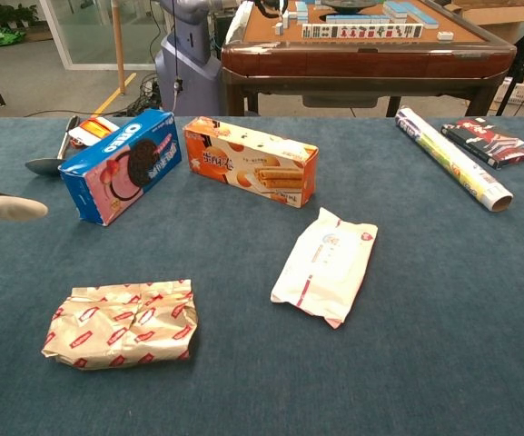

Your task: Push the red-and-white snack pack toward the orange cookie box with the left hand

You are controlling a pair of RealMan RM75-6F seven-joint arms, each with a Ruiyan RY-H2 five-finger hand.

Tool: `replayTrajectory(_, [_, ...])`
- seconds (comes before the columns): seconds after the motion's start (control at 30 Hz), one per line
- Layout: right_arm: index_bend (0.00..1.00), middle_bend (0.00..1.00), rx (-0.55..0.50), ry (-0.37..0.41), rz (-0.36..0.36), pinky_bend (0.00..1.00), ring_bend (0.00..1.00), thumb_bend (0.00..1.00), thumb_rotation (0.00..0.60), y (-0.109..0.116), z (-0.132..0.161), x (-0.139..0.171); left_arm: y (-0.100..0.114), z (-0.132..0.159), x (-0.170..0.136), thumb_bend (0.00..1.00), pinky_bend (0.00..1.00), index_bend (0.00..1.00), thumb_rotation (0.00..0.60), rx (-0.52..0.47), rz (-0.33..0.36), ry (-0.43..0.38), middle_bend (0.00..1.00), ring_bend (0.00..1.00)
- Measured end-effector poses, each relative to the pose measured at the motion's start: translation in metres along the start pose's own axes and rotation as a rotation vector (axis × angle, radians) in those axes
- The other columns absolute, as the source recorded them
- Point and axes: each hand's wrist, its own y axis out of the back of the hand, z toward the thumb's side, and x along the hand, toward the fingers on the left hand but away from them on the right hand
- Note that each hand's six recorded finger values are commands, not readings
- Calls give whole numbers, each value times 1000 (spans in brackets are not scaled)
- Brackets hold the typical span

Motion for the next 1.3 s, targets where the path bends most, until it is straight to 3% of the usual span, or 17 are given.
replayTrajectory(0.2, [348, 249, -8, -5, -10, 290, 230, 74, 600, 4, -2, 2, -9, 27, 15, 0, 98, 0, 600, -1, -29, -70, 0, 0])
replayTrajectory(0.5, [348, 249, -19, -7, -22, 290, 230, 76, 600, 9, -4, 4, -23, 46, 36, 0, 91, 0, 600, 6, -30, -83, 0, 0])
replayTrajectory(0.87, [348, 249, -27, -6, -34, 290, 230, 76, 600, 13, -5, 6, -39, 43, 54, 0, 50, 0, 600, 111, -61, -41, 0, 0])
replayTrajectory(1.1, [348, 249, -31, -3, -37, 290, 230, 76, 600, 15, -6, 7, -51, 39, 67, 0, 46, 0, 600, 123, -109, -8, 0, 0])
replayTrajectory(1.3, [348, 249, -34, -4, -39, 311, 231, 76, 600, 16, -6, 7, -50, 43, 76, 0, 45, 0, 600, 119, -111, -9, 0, 0])
